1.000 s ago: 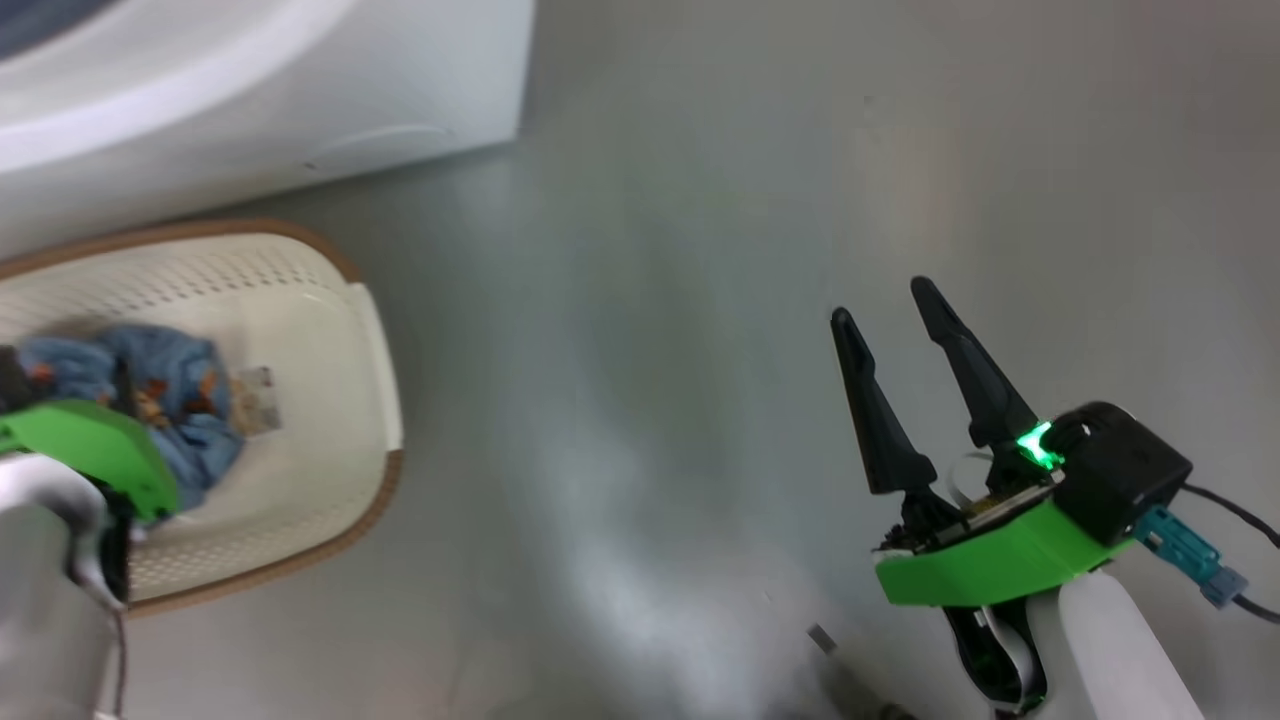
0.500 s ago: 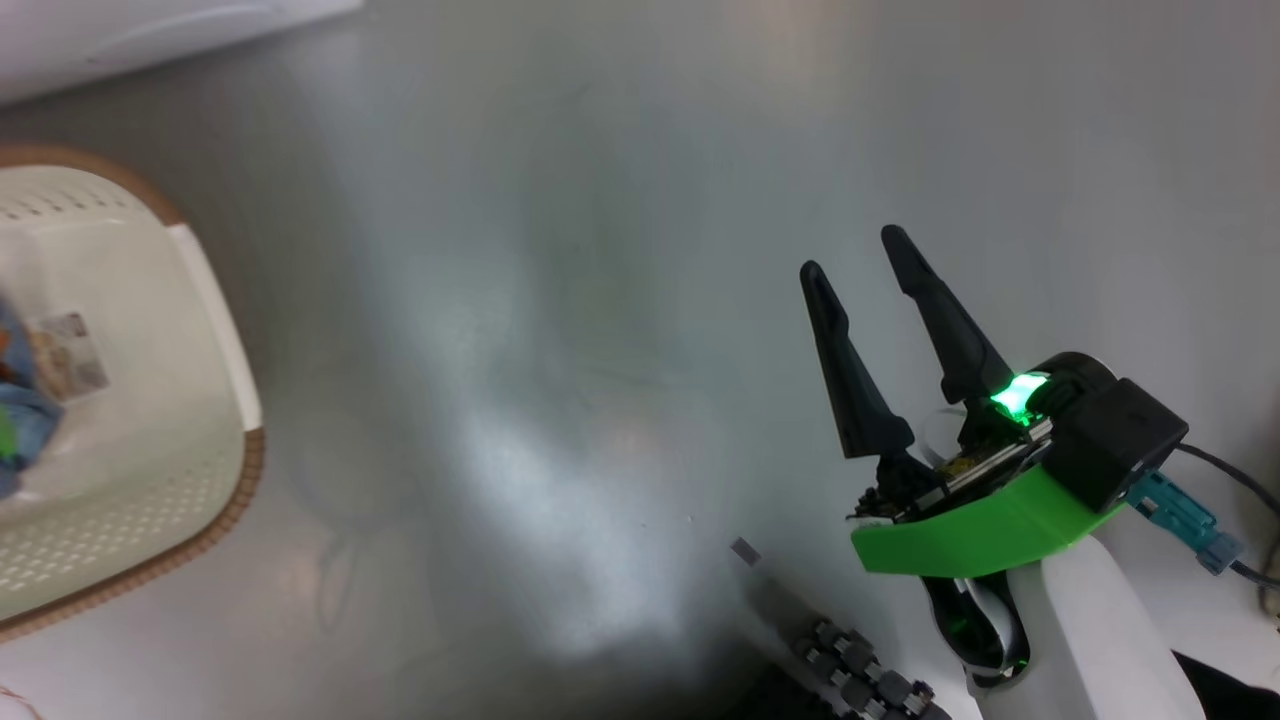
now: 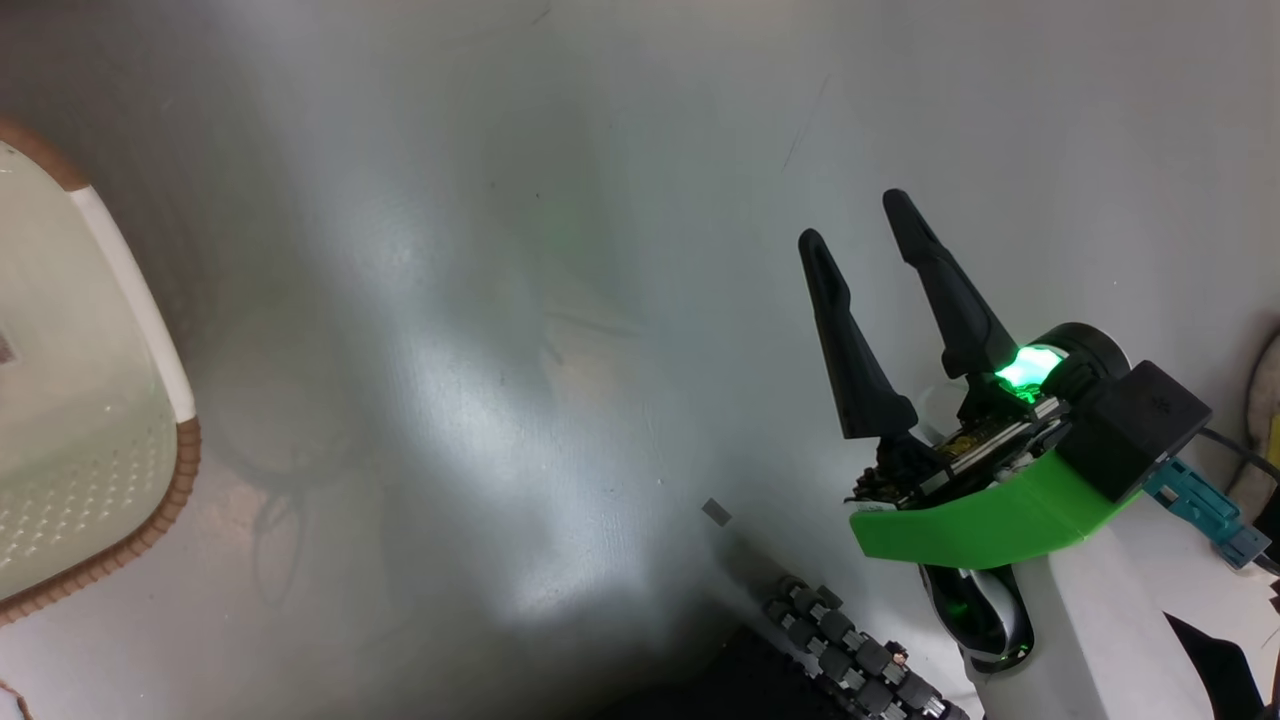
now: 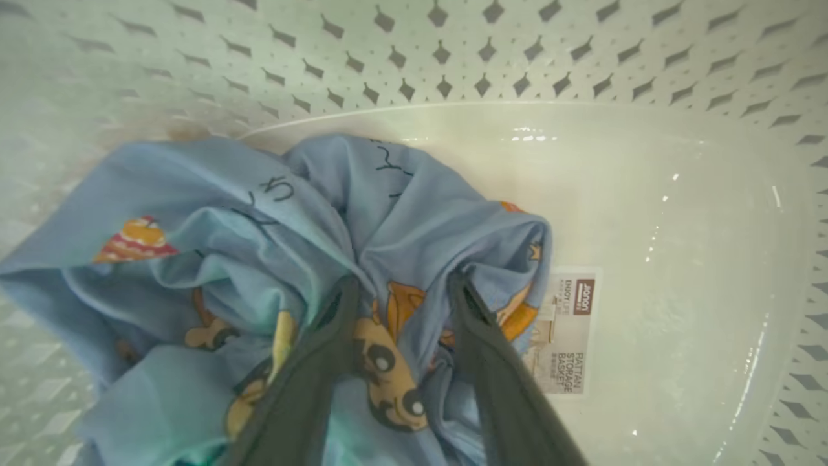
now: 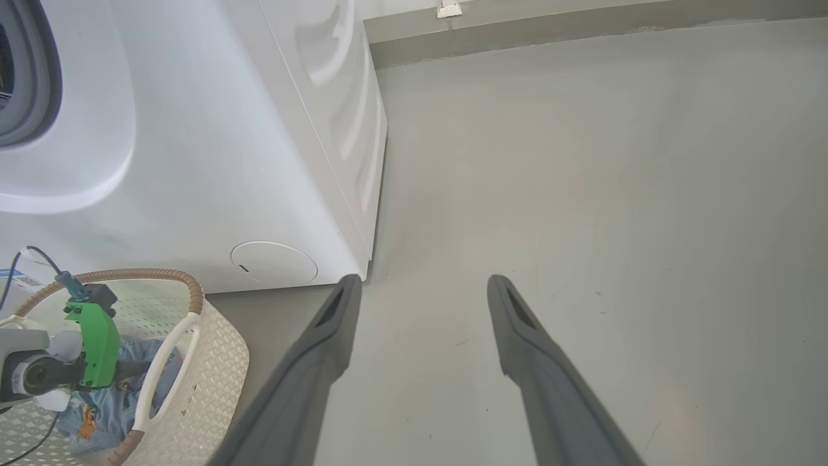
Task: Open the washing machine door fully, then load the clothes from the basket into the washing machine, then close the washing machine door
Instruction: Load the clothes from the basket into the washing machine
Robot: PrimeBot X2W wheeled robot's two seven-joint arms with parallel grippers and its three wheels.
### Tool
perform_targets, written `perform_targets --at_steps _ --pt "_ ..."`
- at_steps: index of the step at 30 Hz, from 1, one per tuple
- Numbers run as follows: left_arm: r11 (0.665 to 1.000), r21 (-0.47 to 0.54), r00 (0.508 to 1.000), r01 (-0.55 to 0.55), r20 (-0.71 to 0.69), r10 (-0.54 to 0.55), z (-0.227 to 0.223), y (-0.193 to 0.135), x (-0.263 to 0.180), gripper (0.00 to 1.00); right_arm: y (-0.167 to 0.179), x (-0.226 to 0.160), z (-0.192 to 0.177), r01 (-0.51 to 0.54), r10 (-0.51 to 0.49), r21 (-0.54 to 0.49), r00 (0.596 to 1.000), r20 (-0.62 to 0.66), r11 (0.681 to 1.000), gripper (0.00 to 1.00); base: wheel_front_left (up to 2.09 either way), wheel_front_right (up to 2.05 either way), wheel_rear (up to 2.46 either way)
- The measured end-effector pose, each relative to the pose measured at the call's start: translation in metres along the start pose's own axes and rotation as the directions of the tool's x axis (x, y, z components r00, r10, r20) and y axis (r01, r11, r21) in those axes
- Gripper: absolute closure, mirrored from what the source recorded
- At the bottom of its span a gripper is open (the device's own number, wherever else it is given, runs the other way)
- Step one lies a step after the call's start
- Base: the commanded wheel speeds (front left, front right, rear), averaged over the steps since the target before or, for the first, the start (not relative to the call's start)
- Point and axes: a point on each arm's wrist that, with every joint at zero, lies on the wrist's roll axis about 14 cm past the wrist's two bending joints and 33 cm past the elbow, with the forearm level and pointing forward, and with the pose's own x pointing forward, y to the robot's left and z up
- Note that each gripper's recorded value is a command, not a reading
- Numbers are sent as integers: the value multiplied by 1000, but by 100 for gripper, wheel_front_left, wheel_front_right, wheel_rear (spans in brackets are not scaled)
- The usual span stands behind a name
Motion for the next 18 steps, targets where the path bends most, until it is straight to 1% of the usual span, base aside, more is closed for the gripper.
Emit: perform_targets --at_steps 1,2,3,12,18 --pt "1000 -9 1000 -1 -3 1 -1 0 0 62 0 0 -1 -1 1 1 1000 -1 1000 0 0 0 0" --pt "1000 -9 1000 -1 -3 1 -1 0 0 74 0 0 -1 -1 1 1 1000 -1 1000 0 0 0 0" --pt "1000 -14 1000 -2 -12 2 -2 1 1 100 1 1 -1 -3 3 1 1000 -2 1000 0 0 0 0" --pt "1000 -25 1000 -4 4 4 3 2 -3 100 3 2 0 -9 9 6 1000 3 1000 0 0 0 0" --pt "999 -41 996 15 85 -12 19 -3 -15 100 5 3 7 -16 16 3 1000 26 1000 0 0 0 0"
